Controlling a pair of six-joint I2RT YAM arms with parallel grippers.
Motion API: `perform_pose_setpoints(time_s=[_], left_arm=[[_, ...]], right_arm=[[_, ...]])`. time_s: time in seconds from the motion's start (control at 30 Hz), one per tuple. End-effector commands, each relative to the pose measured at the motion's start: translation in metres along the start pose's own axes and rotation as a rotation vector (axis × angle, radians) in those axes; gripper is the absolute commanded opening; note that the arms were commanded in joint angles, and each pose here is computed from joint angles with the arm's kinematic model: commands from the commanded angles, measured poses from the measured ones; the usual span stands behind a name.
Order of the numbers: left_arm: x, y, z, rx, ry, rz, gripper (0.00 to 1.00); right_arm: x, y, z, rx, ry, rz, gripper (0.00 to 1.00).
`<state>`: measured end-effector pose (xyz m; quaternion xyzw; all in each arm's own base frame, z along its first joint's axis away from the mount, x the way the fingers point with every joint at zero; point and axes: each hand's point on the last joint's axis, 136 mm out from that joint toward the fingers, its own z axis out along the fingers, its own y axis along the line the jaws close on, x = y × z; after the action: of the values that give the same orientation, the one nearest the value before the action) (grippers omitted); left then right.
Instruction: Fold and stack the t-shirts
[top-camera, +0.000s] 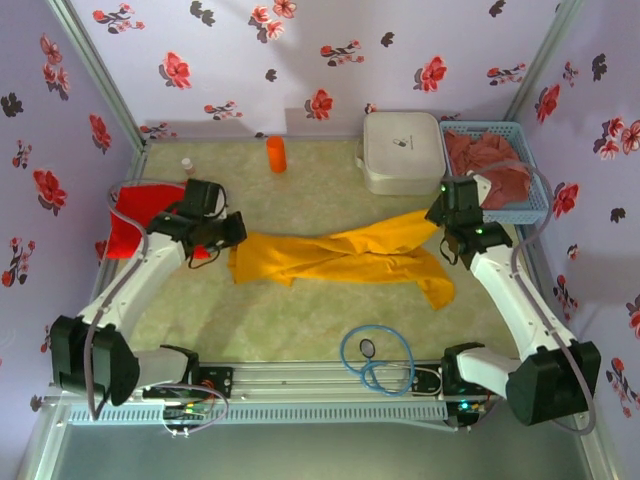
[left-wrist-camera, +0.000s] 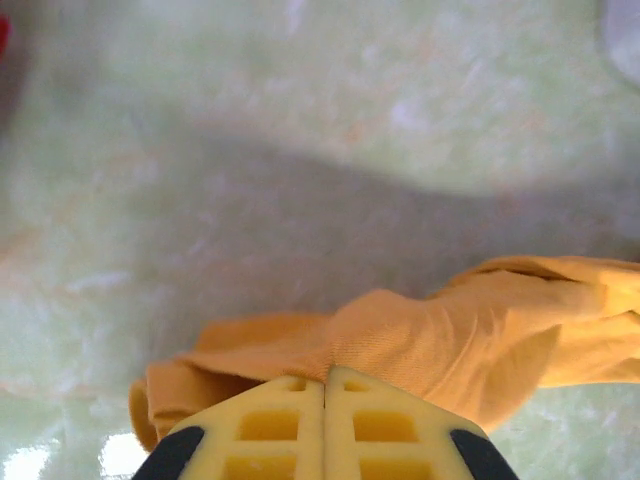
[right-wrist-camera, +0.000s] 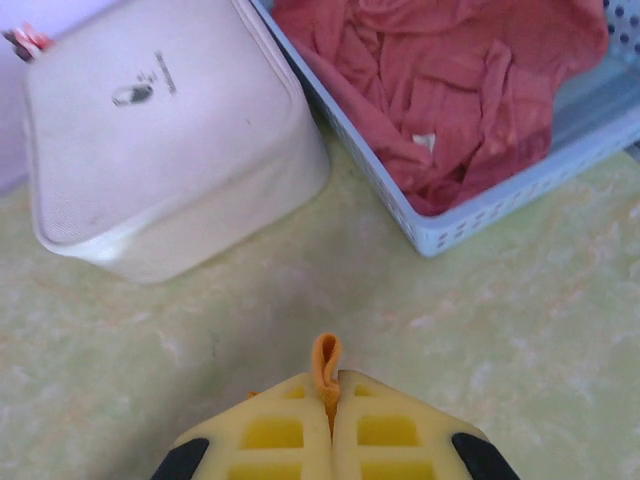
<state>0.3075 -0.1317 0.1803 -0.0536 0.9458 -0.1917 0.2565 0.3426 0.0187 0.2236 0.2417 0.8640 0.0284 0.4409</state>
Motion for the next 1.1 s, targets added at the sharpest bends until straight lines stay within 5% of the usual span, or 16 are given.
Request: perform_pose_setpoints(time_s=[0.0,0.2,0.53,0.77,1.07], left_arm=[[-0.013,-0.005,-0.04,-0.014,-0.079,0.146,0.0],[-0.012,-0.011,-0.082,0.037,-0.219,0.231,0.01],[-0.003,-0.014,-0.101,0.1,-0.321,0.239,0.01],[-0.078,-0.038,-0.088,0.076,-0.427,0.276,0.01],[-0.18,-0.035,-0.021,-0.008,-0.436,0.319,0.03]], right_arm=[[-0.019,-0.001,-0.021,-0.013,-0.046,0.008,0.0],[-0.019,-0.013,-0.034,0.004,-0.078,0.006,0.0],[-0.017,-0.015,-0.038,-0.009,-0.084,0.018,0.0],[-0.04,0.012,-0.016,-0.035,-0.095,0.013,0.0],[-0.074,0.041,0.057,-0.042,-0.032,0.063,0.0]])
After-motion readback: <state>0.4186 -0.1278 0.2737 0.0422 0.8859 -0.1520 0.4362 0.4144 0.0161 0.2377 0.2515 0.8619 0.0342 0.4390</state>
